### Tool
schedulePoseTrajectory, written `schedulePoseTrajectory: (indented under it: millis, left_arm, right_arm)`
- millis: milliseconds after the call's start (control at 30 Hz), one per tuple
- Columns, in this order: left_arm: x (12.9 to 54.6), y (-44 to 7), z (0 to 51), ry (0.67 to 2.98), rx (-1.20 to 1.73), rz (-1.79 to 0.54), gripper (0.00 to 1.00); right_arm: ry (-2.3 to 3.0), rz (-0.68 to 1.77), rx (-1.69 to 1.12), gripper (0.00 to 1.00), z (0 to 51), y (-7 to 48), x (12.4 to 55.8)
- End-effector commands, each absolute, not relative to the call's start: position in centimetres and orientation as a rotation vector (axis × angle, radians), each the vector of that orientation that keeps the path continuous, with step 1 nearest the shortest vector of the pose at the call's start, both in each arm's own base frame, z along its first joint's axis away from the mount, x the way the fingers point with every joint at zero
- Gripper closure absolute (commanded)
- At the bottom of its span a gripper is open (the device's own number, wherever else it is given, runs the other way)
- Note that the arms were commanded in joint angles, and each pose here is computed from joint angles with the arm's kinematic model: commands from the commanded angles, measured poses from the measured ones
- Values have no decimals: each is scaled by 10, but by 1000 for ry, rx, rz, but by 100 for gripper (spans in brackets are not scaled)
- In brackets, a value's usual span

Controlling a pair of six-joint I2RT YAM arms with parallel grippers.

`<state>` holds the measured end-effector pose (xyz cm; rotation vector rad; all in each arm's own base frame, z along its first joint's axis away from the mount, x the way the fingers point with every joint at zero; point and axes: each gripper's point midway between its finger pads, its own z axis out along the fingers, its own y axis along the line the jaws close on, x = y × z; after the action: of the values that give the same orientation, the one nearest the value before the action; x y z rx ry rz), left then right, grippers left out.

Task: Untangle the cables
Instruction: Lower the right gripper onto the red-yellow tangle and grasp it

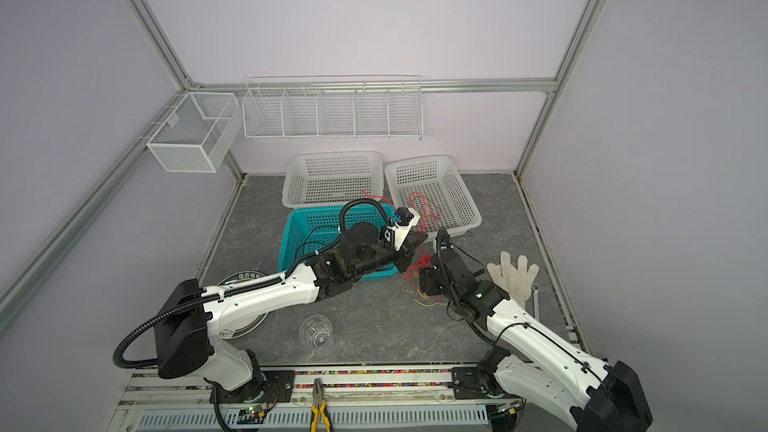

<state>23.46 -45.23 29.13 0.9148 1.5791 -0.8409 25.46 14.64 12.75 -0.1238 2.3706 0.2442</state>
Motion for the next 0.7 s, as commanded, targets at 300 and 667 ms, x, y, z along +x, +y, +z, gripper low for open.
schedulePoseTrajectory:
  millis: [300, 667]
  left_arm:
    - [243, -430, 322, 1557, 826, -770, 100]
    - [265, -381, 337, 1608, 710, -552, 100]
  right_arm:
    - [2334, 211, -33, 94, 134, 138, 272]
    - [2366, 128, 68, 94, 130, 96, 261]
